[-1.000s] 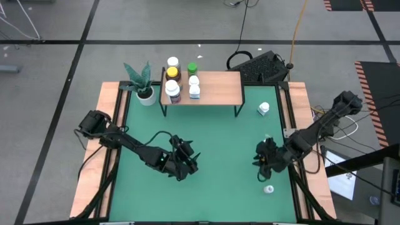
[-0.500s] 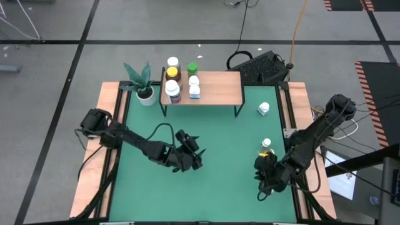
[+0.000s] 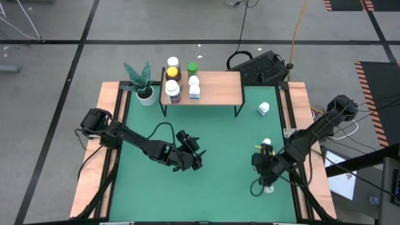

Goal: Pick and place medicine bottles onto shelf by color
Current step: Put the black white pill bottle on the shelf

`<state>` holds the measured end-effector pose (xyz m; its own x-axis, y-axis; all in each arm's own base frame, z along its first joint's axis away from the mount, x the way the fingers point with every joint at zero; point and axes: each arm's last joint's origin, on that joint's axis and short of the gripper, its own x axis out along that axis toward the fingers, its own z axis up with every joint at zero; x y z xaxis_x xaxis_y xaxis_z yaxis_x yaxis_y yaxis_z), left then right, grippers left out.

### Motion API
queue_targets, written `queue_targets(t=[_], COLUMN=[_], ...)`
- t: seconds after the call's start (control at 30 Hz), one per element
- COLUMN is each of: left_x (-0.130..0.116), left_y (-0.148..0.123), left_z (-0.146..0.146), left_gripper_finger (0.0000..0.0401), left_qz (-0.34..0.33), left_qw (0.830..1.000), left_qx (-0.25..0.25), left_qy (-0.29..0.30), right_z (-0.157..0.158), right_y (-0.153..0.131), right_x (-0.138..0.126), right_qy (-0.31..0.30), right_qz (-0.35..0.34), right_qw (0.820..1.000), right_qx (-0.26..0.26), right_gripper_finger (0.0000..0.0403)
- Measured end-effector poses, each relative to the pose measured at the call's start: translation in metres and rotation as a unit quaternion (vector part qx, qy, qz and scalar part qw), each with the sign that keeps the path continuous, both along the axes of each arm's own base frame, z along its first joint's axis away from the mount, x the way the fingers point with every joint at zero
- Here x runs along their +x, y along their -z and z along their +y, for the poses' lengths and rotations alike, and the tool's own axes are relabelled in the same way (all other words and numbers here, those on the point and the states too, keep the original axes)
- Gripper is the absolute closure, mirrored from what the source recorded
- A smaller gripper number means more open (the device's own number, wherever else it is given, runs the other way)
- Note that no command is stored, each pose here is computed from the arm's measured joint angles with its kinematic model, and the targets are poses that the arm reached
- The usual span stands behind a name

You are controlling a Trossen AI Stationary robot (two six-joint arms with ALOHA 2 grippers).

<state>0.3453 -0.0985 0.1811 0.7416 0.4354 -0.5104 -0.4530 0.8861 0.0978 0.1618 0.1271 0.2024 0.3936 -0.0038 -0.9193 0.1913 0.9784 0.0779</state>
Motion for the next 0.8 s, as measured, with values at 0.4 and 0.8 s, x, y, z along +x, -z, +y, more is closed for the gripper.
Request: queue_targets(t=[0.4, 0.8], left_x=[-0.003, -0.007], left_y=[0.003, 0.004], left_z=[-0.003, -0.012], left_gripper_finger=[0.0089, 0.0089], left_qz=[0.012, 0.016], left_qw=[1.000, 1.000], left_qx=[-0.009, -0.017], left_qy=[-0.001, 0.005], right_z=[-0.061, -0.088], right_y=[-0.012, 0.005], right_x=[-0.019, -0.024], right_qy=[0.099, 0.150], right_qz=[0.104, 0.131], right_qw=[0.984, 0.972], right_qx=[-0.109, -0.123], right_gripper_finger=[0.0253, 0.0175])
